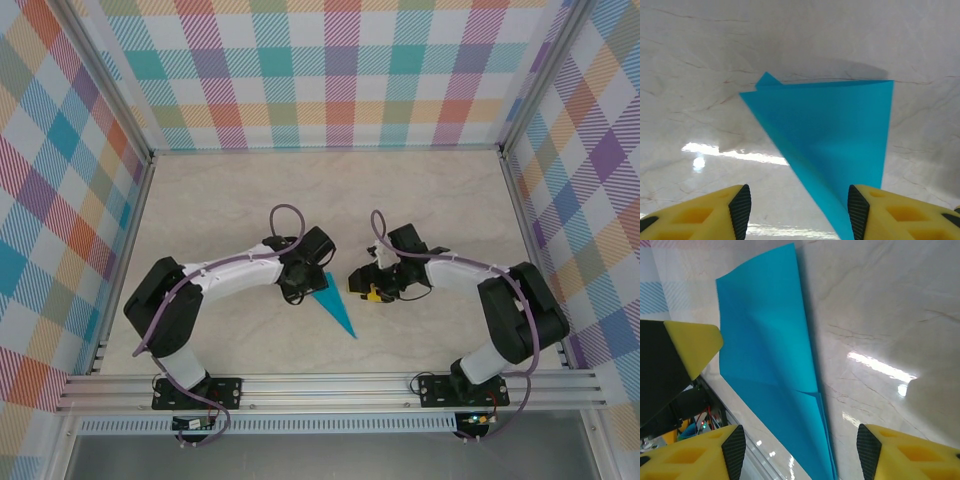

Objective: Fold a paper plane with a square sheet of paper (pick it up from the middle)
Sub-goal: Turn over the paper plane at the center of the table.

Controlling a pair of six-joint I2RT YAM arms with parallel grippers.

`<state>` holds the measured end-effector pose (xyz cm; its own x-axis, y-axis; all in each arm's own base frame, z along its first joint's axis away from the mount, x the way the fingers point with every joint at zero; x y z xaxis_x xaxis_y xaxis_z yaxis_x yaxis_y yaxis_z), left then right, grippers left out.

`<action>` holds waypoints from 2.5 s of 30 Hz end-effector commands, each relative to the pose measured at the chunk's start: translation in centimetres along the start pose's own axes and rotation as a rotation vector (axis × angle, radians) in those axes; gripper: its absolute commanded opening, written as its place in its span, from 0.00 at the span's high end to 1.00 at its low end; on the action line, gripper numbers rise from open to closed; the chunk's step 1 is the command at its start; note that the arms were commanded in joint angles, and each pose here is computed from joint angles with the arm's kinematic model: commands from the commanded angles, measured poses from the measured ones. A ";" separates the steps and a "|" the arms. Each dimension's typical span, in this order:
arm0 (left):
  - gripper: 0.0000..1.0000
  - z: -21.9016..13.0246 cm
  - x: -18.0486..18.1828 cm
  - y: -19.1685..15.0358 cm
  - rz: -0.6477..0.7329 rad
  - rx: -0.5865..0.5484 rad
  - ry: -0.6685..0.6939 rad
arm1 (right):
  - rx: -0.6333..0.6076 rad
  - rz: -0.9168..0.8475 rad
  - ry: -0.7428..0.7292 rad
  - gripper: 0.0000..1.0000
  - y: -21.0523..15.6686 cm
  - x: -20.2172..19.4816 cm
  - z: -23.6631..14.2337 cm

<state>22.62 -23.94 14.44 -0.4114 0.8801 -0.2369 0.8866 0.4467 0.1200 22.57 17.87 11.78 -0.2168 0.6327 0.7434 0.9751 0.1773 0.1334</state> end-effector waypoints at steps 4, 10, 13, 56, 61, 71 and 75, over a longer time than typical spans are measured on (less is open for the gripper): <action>0.50 -0.2 3.4 -1.2 -0.045 -0.002 0.024 | 0.092 -0.079 0.045 0.39 0.5 1.5 1.8; 0.50 -0.1 3.8 -1.3 -0.055 -0.006 0.018 | 0.159 -0.084 0.019 0.40 0.3 1.4 3.6; 0.50 -0.1 3.8 -1.2 -0.051 -0.011 0.014 | 0.172 -0.105 0.037 0.41 0.1 1.9 3.8; 0.47 -6.0 9.4 -0.3 -0.213 -0.310 -0.077 | -0.045 -0.255 -0.651 1.00 1.3 5.9 0.7; 0.46 -6.2 10.5 -0.2 -0.243 -0.319 -0.104 | -0.047 -0.121 -0.808 1.00 3.4 5.4 1.4; 0.45 -6.5 11.2 -0.2 -0.251 -0.316 -0.107 | -0.019 -0.016 -0.837 0.95 6.4 4.5 5.0; 0.45 -6.3 11.4 -0.1 -0.257 -0.312 -0.112 | -0.005 -0.003 -0.831 0.87 6.4 4.1 5.7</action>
<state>16.72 -13.79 18.10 -0.5497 0.7237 -0.4173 0.6601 0.6824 0.3139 27.41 25.94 11.84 -0.2142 0.9766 0.0173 0.9656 0.2090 0.1548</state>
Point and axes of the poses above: each hand's point on the last joint's axis, 136 mm out from that joint toward the fingers, its own z axis out along the fingers, its own x axis along the line the jaws close on, y = z × x, the point moved 9 cm from there along -z, back along the fingers, and after that the axes turned 8 degrees about -z, right-handed, at the moved point
